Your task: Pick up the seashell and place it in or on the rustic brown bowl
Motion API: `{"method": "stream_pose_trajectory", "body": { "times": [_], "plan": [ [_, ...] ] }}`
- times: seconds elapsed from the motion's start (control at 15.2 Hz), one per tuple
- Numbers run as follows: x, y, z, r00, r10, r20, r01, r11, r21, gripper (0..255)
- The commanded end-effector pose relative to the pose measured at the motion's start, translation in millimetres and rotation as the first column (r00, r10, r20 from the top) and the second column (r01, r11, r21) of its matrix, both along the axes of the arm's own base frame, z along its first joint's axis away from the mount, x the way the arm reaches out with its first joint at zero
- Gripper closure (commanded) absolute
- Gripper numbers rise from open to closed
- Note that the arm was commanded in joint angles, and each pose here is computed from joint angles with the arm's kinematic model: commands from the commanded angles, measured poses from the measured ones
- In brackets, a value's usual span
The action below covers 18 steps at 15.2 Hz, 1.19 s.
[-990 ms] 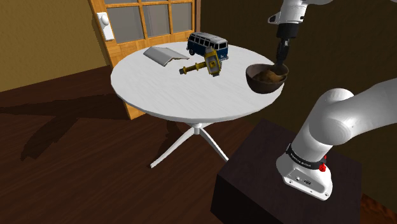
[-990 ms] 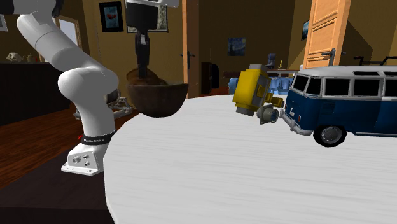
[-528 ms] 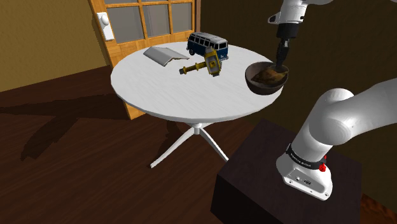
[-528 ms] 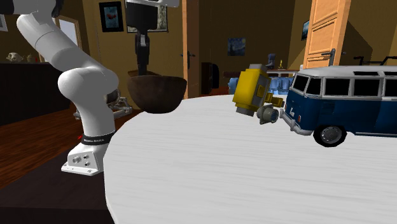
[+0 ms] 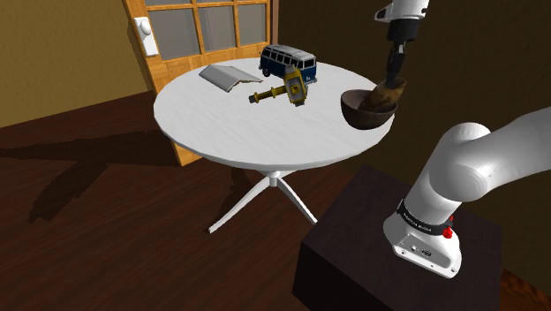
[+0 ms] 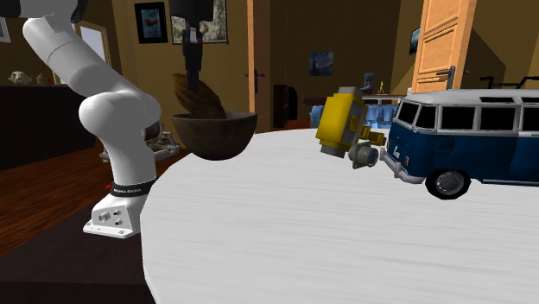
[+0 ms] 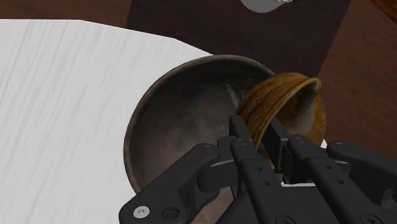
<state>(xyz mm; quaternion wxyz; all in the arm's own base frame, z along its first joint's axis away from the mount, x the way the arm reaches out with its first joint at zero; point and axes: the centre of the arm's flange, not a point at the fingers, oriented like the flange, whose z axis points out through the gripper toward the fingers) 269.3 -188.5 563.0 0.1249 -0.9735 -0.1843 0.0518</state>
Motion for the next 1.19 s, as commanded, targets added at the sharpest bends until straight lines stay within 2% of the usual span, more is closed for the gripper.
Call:
{"method": "stream_pose_trajectory", "body": {
  "times": [0.0, 0.92, 1.12],
  "plan": [
    [-1.1, 0.0, 10.6, 1.000, 0.000, 0.000, 0.000, 1.000, 0.000, 255],
    [-1.1, 0.0, 83.4, 1.000, 0.000, 0.000, 0.000, 1.000, 0.000, 255],
    [21.1, -15.5, 112.3, 1.000, 0.000, 0.000, 0.000, 1.000, 0.000, 255]
  ]
}}
